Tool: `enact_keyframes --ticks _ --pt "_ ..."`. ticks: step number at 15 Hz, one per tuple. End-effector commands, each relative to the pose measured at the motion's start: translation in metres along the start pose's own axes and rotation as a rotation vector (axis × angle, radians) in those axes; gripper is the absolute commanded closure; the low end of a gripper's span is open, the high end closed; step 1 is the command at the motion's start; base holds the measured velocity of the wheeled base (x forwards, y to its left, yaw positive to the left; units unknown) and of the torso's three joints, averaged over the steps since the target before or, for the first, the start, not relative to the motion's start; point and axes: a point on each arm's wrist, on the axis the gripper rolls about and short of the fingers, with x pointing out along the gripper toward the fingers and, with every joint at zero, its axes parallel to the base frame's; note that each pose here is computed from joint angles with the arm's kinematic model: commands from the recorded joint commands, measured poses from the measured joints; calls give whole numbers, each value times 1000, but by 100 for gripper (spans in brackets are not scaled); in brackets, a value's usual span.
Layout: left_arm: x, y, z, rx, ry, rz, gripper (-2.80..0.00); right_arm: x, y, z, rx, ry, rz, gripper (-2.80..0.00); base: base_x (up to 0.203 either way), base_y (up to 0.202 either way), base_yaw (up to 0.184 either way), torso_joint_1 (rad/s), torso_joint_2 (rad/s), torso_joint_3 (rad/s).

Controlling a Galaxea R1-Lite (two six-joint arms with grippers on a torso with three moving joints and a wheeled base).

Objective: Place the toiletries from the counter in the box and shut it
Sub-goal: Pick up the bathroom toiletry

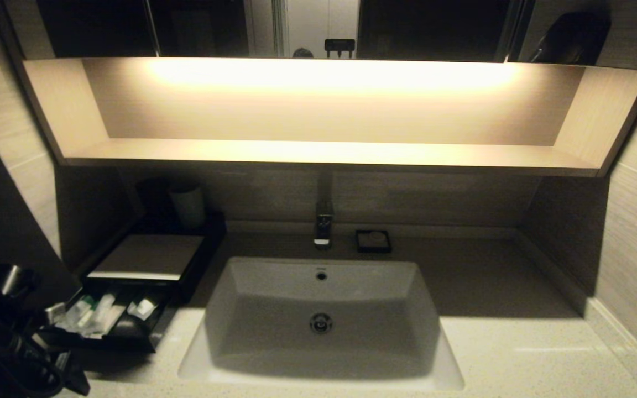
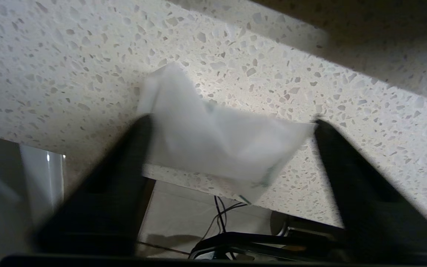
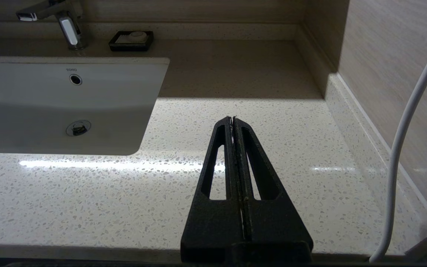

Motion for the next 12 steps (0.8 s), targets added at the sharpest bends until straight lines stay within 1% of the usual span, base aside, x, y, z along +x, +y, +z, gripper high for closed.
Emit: enact_keyframes --ticks 1,6,8,12 --pt "0 0 0 0 2 0 0 0 0 0 0 0 1 0 0 0 0 0 0 0" --pt "2 0 0 0 8 1 0 0 0 0 0 0 0 0 0 0 0 0 0 0" --pt "-1 0 0 0 -1 2 0 0 0 0 0 0 0 0 0 0 0 0 0 0" --pt "-16 1 -2 -6 -66 12 0 0 0 0 0 0 0 0 0 0 0 0 0 0"
